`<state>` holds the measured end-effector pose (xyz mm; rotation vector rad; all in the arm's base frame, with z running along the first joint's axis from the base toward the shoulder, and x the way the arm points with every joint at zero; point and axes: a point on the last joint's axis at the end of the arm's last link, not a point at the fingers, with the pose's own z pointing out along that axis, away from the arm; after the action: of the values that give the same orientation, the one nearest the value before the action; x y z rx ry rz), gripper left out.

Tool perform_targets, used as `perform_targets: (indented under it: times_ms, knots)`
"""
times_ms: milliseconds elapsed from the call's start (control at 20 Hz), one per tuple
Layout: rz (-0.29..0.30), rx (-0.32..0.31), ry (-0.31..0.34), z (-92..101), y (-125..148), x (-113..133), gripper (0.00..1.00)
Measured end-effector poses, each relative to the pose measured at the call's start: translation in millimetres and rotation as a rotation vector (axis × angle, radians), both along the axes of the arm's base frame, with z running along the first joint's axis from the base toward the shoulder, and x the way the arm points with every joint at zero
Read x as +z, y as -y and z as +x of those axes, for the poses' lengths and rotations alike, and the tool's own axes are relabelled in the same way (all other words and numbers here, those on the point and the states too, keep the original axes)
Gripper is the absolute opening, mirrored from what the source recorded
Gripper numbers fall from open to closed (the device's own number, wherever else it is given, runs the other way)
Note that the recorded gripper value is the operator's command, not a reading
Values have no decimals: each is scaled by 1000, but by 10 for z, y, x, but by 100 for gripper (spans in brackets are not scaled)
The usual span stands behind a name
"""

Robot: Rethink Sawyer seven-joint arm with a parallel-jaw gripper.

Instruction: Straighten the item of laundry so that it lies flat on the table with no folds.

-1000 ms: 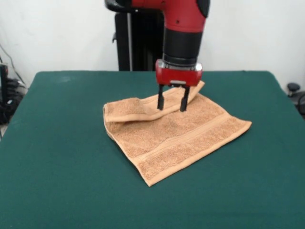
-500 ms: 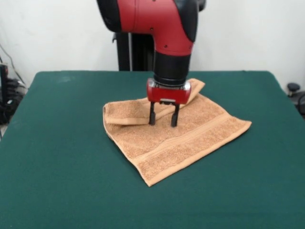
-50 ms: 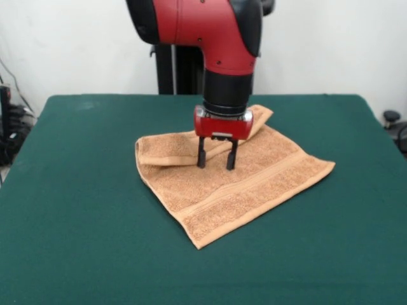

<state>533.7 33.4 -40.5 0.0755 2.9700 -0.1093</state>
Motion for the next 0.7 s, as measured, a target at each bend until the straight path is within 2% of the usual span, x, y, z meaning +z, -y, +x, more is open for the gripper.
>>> perform_targets:
  times_ms: [450, 700]
  knots:
    - [0, -4, 2, 8, 25, 7, 100]
    - [1, -29, 4, 22, 150, 12, 100]
